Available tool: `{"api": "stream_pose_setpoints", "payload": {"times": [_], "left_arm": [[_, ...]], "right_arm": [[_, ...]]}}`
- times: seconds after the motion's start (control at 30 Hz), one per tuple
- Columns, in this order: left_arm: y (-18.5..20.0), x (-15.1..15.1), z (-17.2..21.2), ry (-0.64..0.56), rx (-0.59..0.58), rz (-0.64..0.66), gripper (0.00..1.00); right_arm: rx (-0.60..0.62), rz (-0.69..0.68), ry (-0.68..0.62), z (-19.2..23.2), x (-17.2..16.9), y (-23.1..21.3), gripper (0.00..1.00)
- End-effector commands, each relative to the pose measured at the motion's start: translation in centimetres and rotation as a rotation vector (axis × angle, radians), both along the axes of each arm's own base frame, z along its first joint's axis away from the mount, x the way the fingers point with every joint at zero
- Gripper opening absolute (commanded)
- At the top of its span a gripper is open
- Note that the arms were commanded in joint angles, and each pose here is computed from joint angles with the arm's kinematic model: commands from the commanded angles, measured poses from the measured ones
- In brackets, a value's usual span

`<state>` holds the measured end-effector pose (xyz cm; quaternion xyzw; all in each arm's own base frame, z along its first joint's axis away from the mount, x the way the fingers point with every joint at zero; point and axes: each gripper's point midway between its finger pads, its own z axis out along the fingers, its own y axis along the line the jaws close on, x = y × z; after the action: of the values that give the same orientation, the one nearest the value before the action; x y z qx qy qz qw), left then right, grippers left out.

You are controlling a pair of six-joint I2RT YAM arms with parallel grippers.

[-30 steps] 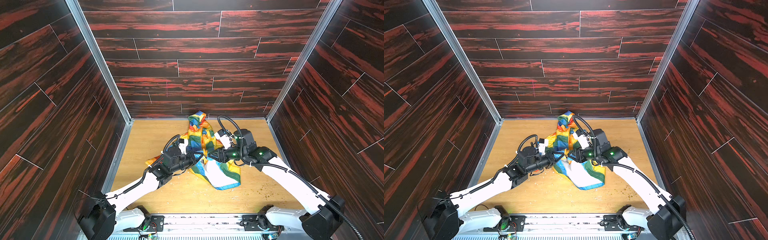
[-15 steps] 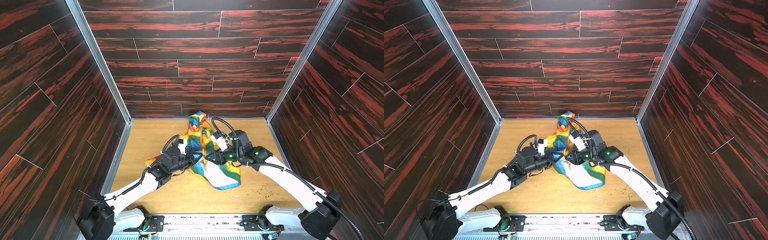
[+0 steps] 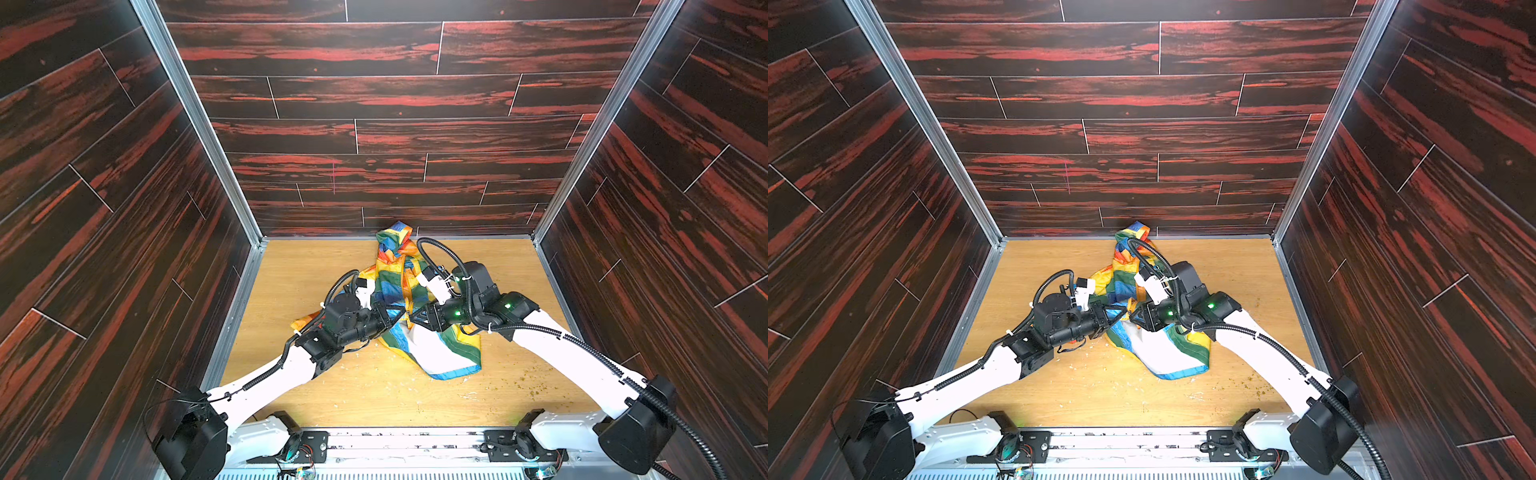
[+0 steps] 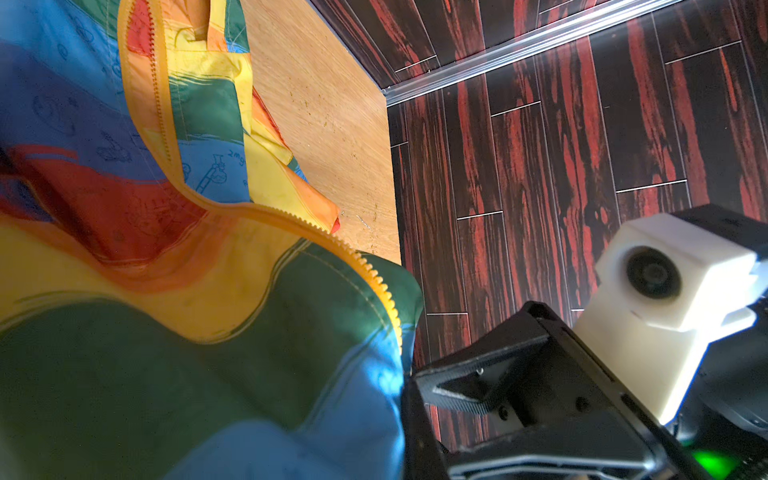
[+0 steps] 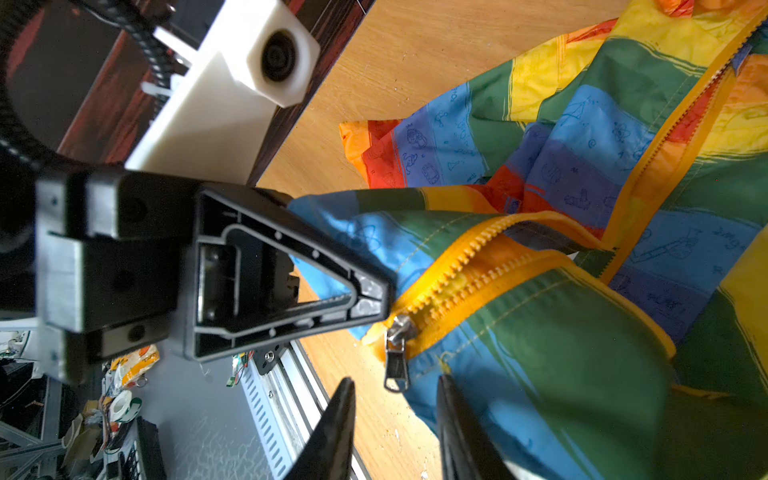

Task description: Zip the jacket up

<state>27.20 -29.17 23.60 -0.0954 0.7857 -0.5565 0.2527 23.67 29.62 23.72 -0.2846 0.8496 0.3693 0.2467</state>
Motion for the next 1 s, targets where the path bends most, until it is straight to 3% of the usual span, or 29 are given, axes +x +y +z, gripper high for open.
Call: {"api": "stream_pose_setpoints", "payload": {"times": [0.0,0.97], "left_arm": [[0.2,-0.2,0.8,-0.017,-0.016,-0.005,0.00],[-0.1,-0.3,0.9,-0.010,-0.030,-0.020,0.00]], "right_arm": [[-0.010,0.021,-0.008,-0.1,0.1,0.5,0.37],[0.010,0.076,0.039,-1.3,-0.8,1.1,0.35]]}}
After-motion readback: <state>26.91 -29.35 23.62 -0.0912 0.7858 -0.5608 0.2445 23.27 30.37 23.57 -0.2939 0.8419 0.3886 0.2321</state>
